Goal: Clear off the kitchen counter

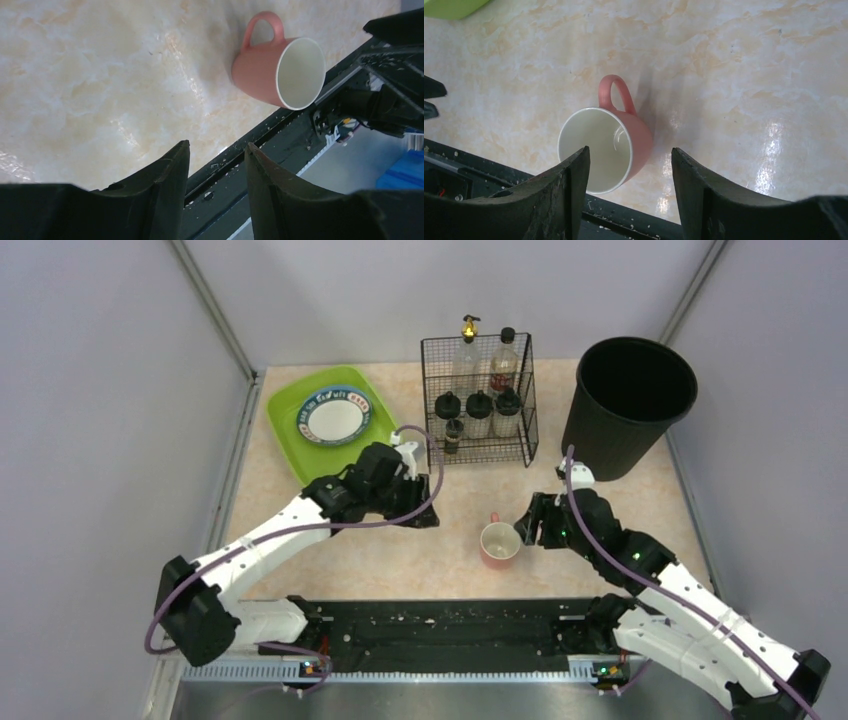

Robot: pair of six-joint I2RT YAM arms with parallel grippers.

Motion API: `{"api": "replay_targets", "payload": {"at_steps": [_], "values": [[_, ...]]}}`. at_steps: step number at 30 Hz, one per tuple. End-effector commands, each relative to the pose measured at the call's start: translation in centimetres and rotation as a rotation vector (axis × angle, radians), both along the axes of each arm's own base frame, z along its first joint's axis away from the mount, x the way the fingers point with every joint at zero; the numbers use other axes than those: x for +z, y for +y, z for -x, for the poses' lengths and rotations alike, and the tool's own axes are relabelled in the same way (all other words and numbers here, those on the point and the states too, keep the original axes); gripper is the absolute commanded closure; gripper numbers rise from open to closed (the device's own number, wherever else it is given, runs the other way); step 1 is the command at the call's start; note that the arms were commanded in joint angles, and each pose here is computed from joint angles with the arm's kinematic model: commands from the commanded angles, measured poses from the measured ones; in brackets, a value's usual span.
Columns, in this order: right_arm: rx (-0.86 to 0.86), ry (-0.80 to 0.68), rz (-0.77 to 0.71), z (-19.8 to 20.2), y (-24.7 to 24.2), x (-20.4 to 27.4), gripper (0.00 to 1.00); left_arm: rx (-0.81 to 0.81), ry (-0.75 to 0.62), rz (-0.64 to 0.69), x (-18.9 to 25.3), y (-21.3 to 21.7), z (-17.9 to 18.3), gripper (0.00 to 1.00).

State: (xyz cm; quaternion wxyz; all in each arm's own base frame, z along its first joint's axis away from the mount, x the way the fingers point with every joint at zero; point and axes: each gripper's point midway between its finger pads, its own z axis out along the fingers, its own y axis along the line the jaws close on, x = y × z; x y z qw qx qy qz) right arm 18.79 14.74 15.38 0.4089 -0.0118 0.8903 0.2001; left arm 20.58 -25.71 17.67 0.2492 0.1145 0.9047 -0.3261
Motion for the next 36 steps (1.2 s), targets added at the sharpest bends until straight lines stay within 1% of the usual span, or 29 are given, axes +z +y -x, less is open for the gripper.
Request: {"api": "replay_targets", "payload": {"at_steps": [1,7,15,19,25,30,36], "values": [[-0.023,-0.019,-0.028,-0.5,0.4,1.1,0.4,-0.055,-0.066,-0.021,0.3,-2.9,-0.5,0.51],[-0.054,-0.026,-0.01,-0.8,-0.1,0.9,0.4,-0.123,-0.074,-0.057,-0.7,-6.8,0.5,0.5],[-0.113,-0.023,-0.001,-1.1,-1.0,0.8,0.39,-0.158,-0.095,-0.045,-0.1,-10.0,0.3,0.48],[-0.158,-0.035,-0.004,-1.2,-1.7,1.2,0.37,-0.159,-0.076,-0.06,-1.1,-11.0,0.0,0.48],[-0.171,-0.047,-0.006,-1.2,-2.1,1.3,0.36,-0.173,-0.053,-0.078,-2.4,-12.9,-0.1,0.47],[-0.174,-0.046,-0.002,-1.0,-2.3,1.3,0.36,-0.177,-0.033,-0.126,-4.3,-13.9,-0.3,0.47],[-0.174,-0.053,-0.008,-0.8,-2.5,1.3,0.36,-0.179,-0.038,-0.182,-5.5,-14.6,-0.3,0.48]]}}
